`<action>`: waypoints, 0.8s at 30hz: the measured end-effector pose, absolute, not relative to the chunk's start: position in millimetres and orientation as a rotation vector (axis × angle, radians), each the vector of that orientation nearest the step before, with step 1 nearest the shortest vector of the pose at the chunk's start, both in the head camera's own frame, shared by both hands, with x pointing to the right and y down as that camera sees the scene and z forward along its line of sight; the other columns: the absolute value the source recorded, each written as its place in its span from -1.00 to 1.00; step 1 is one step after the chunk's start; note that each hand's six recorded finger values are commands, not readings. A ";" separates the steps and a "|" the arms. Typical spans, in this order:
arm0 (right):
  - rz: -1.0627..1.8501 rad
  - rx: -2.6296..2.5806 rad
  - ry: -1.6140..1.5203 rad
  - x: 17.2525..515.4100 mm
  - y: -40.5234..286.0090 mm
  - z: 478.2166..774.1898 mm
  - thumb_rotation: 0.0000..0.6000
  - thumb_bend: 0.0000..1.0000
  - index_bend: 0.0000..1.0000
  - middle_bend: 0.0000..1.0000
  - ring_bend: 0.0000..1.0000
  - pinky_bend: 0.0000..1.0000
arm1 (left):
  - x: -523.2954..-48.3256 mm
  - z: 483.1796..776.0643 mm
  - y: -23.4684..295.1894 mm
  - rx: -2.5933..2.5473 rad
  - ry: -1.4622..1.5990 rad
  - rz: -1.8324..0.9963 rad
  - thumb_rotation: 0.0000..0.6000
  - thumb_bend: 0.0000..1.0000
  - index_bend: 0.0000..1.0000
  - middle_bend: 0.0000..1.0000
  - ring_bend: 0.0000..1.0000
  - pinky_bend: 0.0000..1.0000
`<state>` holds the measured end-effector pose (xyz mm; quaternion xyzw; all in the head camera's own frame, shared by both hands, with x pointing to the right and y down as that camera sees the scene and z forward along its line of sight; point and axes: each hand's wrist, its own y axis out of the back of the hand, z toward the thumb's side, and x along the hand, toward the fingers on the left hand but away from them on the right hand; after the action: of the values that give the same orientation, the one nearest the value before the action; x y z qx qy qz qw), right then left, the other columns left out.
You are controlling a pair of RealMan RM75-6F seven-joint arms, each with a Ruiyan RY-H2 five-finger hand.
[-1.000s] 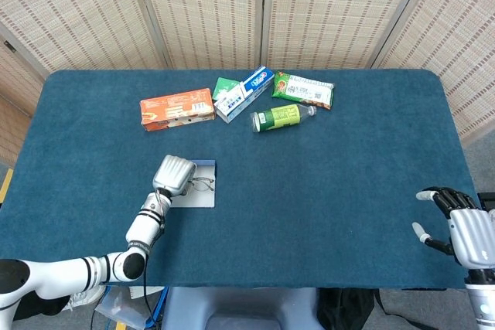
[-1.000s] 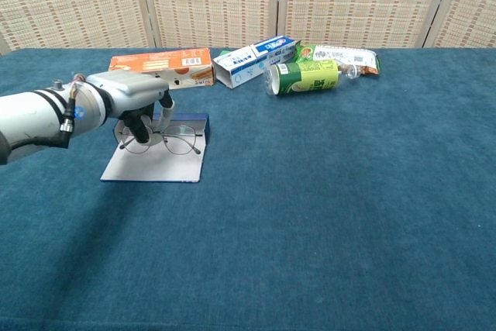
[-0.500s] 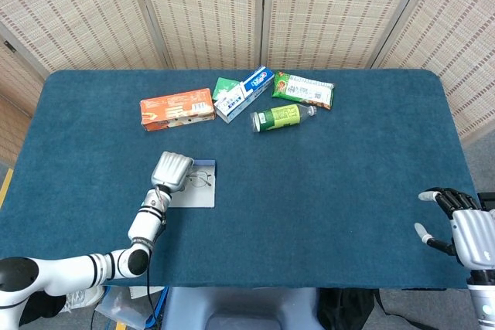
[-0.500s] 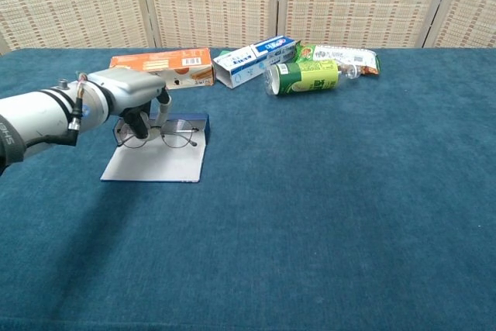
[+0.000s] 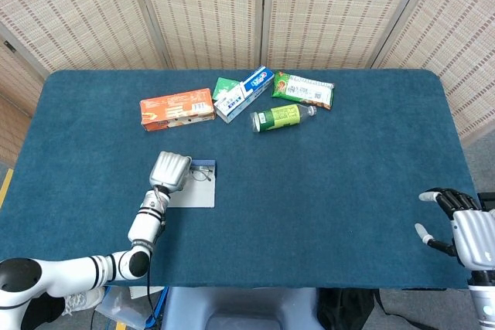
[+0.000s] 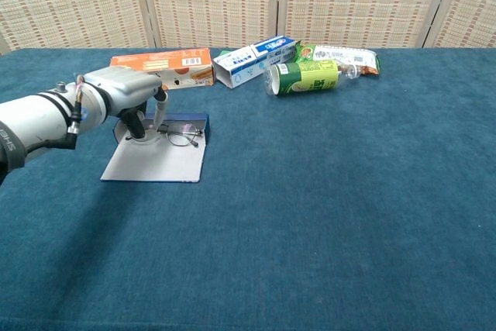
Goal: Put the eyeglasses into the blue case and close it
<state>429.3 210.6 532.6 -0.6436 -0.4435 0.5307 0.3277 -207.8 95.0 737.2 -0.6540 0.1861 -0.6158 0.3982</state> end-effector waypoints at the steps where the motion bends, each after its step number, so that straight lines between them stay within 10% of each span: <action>1: 1.389 -1.685 -1.162 429.3 210.6 532.5 1.00 -0.50 -0.35 -0.40 -0.54 -0.54 | -208.2 737.1 94.9 -1.653 0.472 -1.560 1.00 -0.31 -0.08 1.00 1.00 1.00; 13: 1.390 -1.686 -1.162 429.7 211.4 533.1 1.00 -0.50 -0.35 -0.40 -0.54 -0.54 | -214.4 720.5 102.9 -1.664 0.557 -1.497 1.00 -0.40 -0.83 1.00 1.00 1.00; 24: 1.389 -1.692 -1.162 429.8 211.5 534.9 1.00 -0.50 -0.35 -0.40 -0.54 -0.54 | -216.0 694.9 124.9 -1.688 0.583 -1.369 1.00 -0.40 -0.71 0.98 0.96 1.00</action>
<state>429.8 211.5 534.9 -0.6455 -0.4431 0.5301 0.3256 -216.0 124.9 694.9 -0.6770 0.2338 -0.5488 0.4310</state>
